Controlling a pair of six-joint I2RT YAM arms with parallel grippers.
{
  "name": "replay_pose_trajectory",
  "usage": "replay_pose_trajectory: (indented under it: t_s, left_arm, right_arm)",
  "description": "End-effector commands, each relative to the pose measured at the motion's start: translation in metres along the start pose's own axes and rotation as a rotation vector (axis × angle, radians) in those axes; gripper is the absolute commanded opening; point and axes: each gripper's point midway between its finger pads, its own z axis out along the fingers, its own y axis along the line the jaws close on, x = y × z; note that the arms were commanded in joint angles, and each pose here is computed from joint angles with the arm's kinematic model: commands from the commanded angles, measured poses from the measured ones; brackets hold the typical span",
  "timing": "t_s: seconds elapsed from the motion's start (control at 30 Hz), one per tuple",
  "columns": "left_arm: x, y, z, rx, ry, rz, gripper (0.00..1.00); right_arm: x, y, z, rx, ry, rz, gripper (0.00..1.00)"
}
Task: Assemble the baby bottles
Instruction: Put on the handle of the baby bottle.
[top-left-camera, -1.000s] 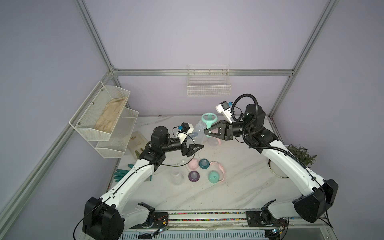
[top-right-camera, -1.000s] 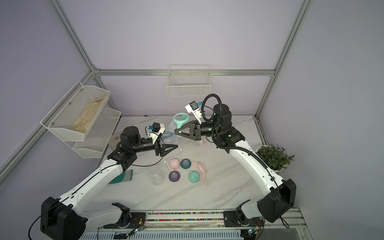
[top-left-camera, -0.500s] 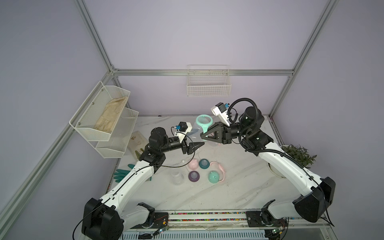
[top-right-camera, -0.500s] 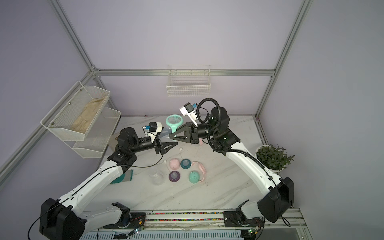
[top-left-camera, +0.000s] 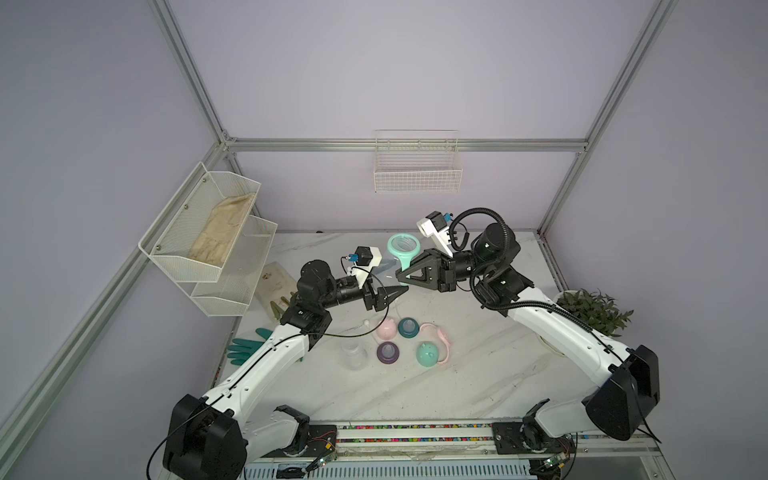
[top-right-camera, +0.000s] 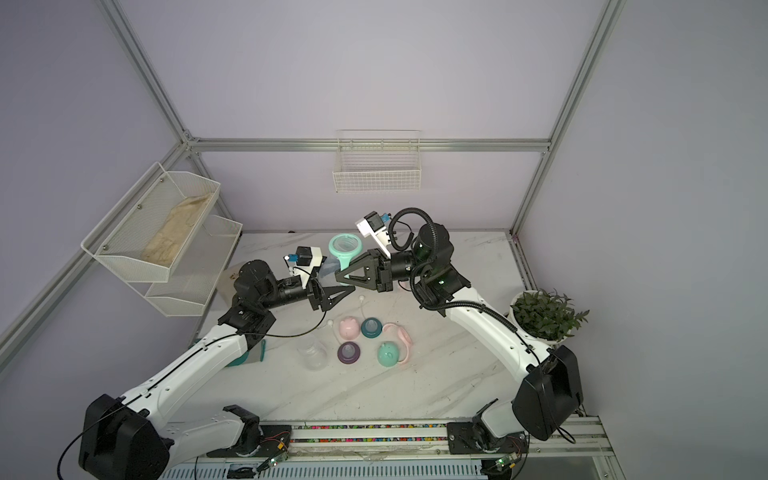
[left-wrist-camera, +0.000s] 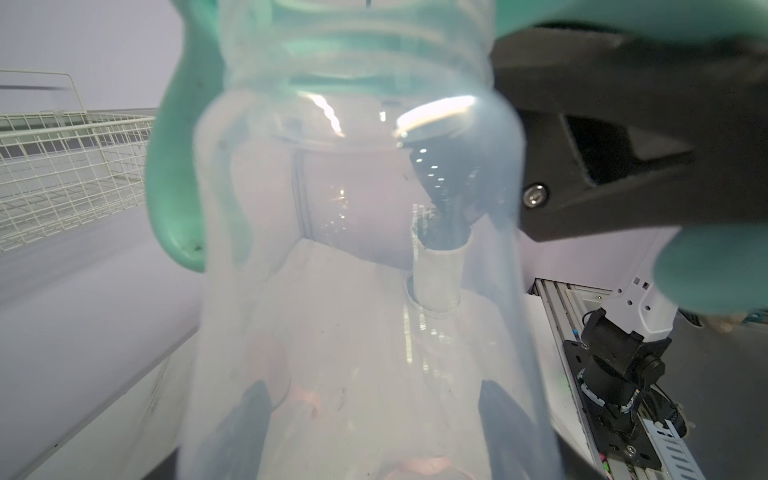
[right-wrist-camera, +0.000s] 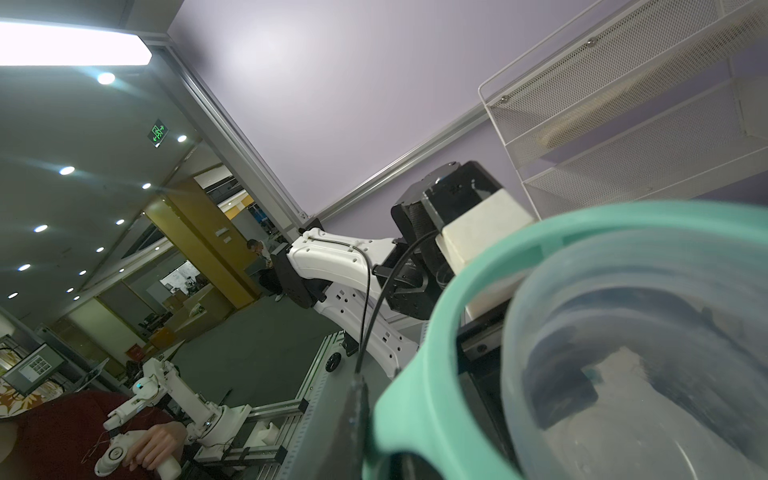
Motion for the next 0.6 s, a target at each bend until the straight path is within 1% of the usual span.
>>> replay_pose_trajectory:
  t_s: [0.0,0.1,0.2,0.4,0.57]
  left_arm:
    - [-0.033,-0.011,-0.005,0.024,-0.113,0.122,0.00]
    - [-0.030,-0.009,-0.004,0.017,-0.108,0.126,0.00]
    - [-0.035,-0.008,-0.008,-0.004,-0.139,0.147,0.00]
    - [-0.055,0.003,-0.025,-0.156,-0.266,0.169,0.00]
    - [-0.055,0.008,-0.026,-0.182,-0.266,0.178,0.00]
  right_arm:
    - [0.004,-0.017,0.004,0.024,-0.026,0.081,0.00]
    - [0.004,-0.024,0.004,0.042,-0.041,0.092,0.00]
    - [0.007,-0.032,0.004,0.064,-0.055,0.106,0.00]
    - [0.011,-0.038,0.001,0.097,-0.082,0.122,0.00]
    - [0.010,-0.040,-0.001,0.127,-0.096,0.130,0.00]
